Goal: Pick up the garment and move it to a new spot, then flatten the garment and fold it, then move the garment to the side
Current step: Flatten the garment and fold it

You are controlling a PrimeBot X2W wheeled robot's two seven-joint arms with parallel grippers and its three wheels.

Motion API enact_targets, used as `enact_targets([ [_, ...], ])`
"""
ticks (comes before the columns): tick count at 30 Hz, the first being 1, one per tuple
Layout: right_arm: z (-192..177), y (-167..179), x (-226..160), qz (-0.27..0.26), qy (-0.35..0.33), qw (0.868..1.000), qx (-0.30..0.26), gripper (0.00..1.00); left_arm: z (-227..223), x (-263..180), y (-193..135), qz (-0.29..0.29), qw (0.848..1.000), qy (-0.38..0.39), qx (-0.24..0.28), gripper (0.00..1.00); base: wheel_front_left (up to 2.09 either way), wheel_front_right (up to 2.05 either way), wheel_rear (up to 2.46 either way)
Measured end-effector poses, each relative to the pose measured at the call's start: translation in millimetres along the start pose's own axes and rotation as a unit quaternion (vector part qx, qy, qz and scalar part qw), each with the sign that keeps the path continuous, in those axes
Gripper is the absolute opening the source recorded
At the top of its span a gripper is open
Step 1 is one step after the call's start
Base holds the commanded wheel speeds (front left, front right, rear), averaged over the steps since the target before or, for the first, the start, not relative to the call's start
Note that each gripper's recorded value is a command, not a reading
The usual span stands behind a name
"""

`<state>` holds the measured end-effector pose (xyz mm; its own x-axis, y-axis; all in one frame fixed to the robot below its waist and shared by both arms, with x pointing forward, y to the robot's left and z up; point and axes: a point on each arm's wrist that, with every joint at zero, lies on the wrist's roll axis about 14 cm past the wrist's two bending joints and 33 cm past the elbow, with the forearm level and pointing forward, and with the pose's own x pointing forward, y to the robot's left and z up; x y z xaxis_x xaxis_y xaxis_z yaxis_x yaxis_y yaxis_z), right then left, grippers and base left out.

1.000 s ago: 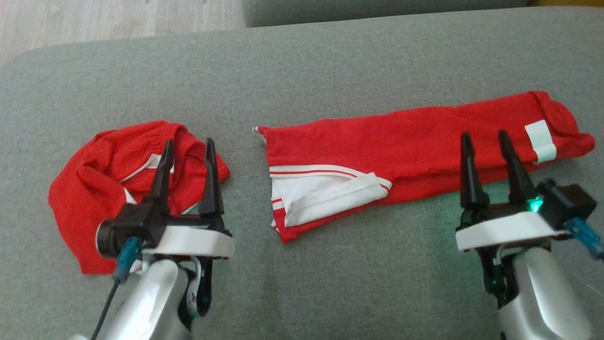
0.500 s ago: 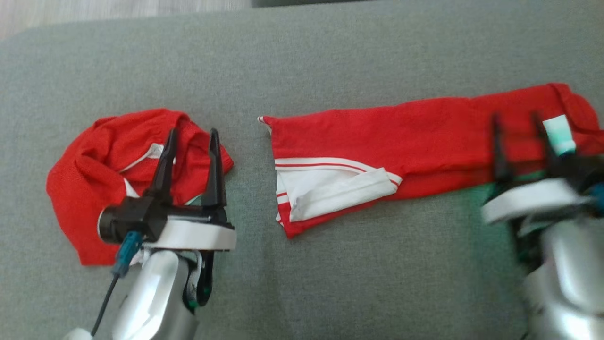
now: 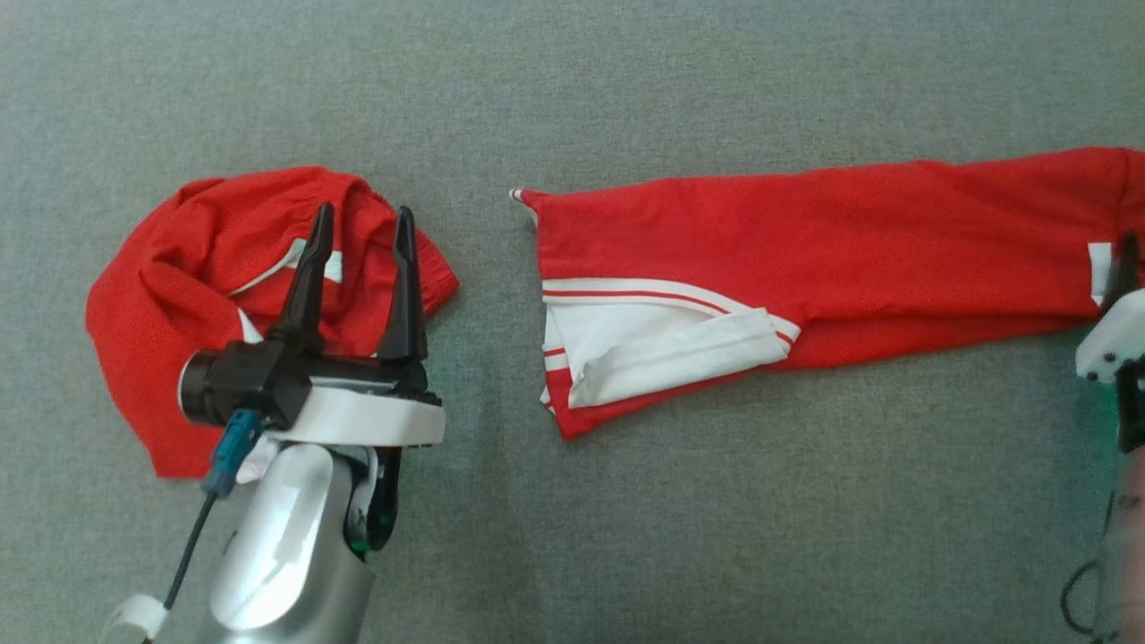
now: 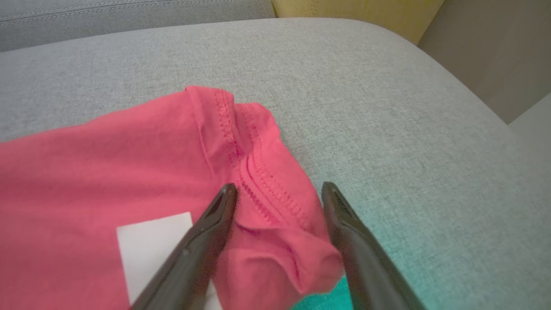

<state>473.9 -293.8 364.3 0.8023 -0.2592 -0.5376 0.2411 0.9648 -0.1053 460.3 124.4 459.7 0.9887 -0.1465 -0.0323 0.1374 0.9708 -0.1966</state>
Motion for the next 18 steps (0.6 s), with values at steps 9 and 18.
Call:
enact_targets([
  [9, -2, 18, 12, 0.02, 0.027, 0.999, 0.025, 1.0, -1, 9, 5, 0.002, 1.0, -0.001, 0.007, 1.0, 0.0, 0.0, 0.0],
  [18, 2, 19, 15, 0.033, 0.027, 0.997, 0.058, 0.0, 0, 17, 9, 0.004, 1.0, -0.008, 0.01, 1.0, 0.0, 0.0, 0.0],
])
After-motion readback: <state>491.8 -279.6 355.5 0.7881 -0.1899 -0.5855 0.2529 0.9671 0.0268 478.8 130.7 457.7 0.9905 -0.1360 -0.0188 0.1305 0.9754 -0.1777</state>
